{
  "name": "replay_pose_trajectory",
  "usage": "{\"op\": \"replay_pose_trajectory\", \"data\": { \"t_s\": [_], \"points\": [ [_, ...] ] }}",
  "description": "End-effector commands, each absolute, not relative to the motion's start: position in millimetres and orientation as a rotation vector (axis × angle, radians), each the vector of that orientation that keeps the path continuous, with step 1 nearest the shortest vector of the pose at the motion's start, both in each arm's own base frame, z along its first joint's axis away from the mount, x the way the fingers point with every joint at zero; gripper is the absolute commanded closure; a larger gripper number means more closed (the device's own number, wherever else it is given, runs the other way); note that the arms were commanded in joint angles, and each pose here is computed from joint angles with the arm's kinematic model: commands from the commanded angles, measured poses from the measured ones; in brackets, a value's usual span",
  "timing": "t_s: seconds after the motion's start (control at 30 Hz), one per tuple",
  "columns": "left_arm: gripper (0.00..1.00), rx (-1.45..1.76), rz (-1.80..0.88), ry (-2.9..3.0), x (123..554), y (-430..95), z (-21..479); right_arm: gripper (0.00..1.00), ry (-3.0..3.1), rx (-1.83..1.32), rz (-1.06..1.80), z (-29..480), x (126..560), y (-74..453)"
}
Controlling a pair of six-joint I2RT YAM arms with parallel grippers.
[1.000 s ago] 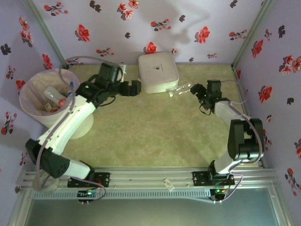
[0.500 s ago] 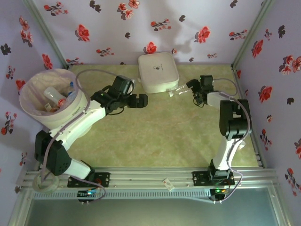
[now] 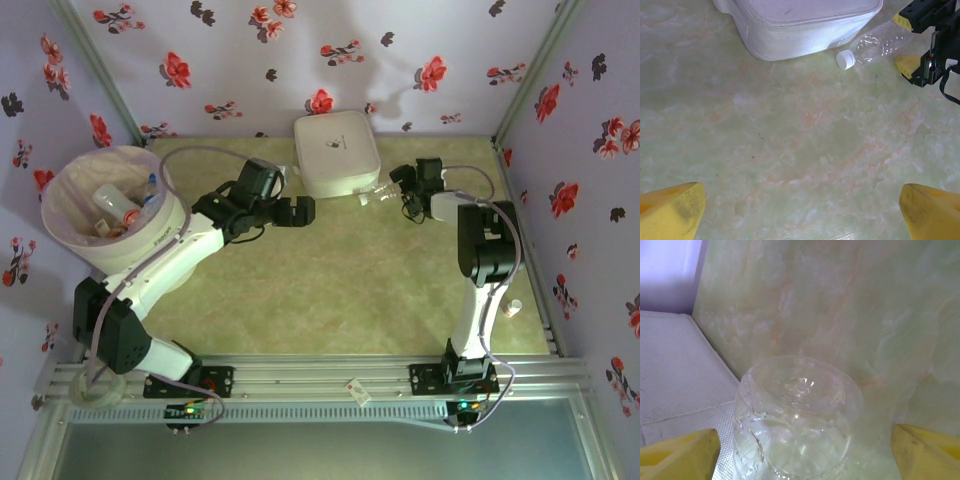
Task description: Put the plastic bottles in the bin
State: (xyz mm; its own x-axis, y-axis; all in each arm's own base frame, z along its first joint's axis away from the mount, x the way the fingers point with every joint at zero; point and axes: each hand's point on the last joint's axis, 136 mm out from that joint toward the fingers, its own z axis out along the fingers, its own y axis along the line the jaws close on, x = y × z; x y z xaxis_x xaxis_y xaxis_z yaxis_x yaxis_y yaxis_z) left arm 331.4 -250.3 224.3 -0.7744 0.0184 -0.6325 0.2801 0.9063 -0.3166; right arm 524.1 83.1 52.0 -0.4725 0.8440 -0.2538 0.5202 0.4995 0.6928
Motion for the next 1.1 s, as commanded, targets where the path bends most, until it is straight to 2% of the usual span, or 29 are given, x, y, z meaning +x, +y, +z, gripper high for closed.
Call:
{"op": "replay_pose_trajectory", "data": {
  "t_s": [0.0, 0.33, 0.43, 0.83, 1.07],
  "points": [
    [0.0, 0.185, -0.545, 2.365, 333.5, -249.0, 240.6, 0.15, 2.15, 1.144, 0.707, 44.6, 529.3, 80.7],
    [0.0, 0.195, -0.532, 2.364, 334.5, -248.8, 242.5, 0.28, 2.154, 1.152, 0.711, 36.6, 525.5, 77.0],
    [0.0, 0.196, -0.53, 2.366, 335.5, -249.5, 242.7, 0.34, 2.138, 1.159, 0.734, 39.2, 524.3, 75.8],
    [0.0, 0.247, -0.512, 2.352, 339.7, -252.7, 253.8, 0.36, 2.128, 1.06, 0.773, 77.6, 499.4, 68.6],
    [0.0, 0.453, -0.604, 2.324, 336.2, -278.3, 260.8, 0.35, 2.215, 0.774, 0.836, 117.6, 460.0, 93.5]
  ]
}}
